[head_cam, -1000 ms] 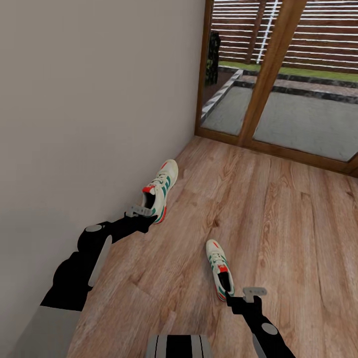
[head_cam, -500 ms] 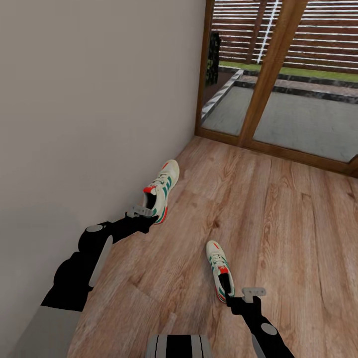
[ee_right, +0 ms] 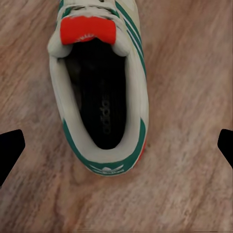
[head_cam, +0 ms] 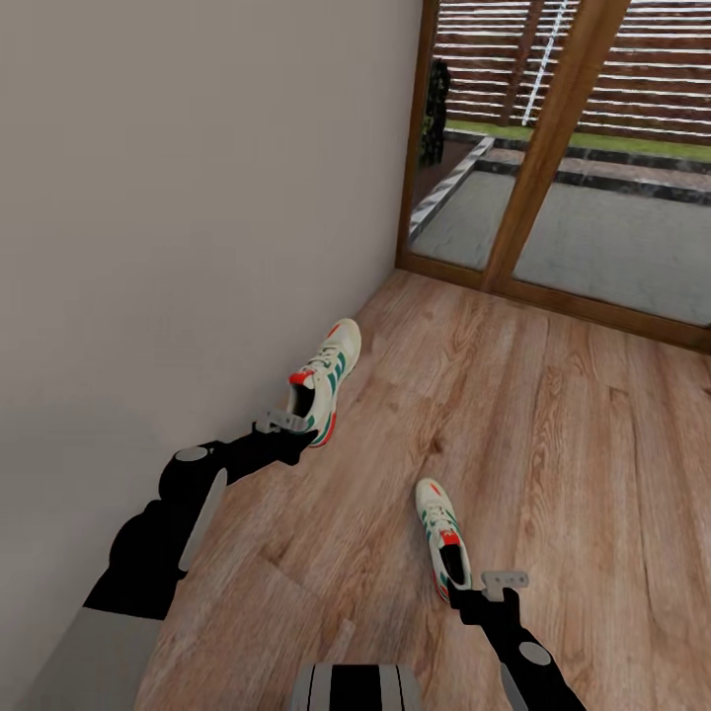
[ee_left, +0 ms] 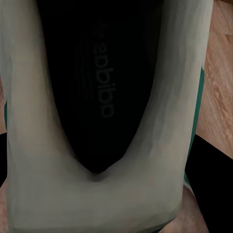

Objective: Pick up the two gym shoes and the two sandals from the corridor floor and place them onto the hallstand (shoe rack) in the corridor, making sure they are on the rack and not on the floor. Arrange them so the two gym shoes are next to each other and the two sandals are next to each other.

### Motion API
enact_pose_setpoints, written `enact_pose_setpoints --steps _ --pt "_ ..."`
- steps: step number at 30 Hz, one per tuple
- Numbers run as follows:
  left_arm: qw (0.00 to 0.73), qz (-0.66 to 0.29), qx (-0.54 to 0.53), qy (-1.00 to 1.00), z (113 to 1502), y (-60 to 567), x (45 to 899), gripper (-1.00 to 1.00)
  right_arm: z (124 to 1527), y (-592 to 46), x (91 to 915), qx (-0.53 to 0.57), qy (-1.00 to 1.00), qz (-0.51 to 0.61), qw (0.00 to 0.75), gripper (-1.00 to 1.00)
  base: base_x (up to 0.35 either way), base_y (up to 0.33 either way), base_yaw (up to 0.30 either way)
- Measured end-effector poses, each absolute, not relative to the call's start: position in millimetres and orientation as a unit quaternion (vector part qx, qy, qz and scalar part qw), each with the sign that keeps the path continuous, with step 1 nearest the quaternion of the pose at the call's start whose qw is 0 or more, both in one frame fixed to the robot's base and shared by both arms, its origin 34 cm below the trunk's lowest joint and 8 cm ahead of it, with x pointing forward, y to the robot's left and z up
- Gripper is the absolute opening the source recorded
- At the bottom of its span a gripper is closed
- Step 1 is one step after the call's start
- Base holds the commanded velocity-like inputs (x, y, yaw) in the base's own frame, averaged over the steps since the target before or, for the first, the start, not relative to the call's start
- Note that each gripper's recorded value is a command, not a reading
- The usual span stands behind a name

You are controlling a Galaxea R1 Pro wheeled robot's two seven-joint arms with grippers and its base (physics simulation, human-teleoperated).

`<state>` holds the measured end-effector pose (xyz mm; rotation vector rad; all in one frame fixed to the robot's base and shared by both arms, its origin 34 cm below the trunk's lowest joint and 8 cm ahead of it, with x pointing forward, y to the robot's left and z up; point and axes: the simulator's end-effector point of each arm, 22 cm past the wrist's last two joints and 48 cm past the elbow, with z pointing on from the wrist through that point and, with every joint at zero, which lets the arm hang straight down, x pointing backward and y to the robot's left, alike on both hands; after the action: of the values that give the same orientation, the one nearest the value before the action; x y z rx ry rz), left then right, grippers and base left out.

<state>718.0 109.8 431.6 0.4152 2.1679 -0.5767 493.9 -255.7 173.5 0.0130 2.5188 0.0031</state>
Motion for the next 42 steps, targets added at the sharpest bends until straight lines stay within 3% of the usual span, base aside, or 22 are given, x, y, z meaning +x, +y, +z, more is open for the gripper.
enact_pose_setpoints --steps 42 --pt "0.348 -0.243 0.148 0.893 331 108 699 -1.0 110 -254 436 0.004 0.973 0.002 0.23 1.0 0.02 0.0 0.0"
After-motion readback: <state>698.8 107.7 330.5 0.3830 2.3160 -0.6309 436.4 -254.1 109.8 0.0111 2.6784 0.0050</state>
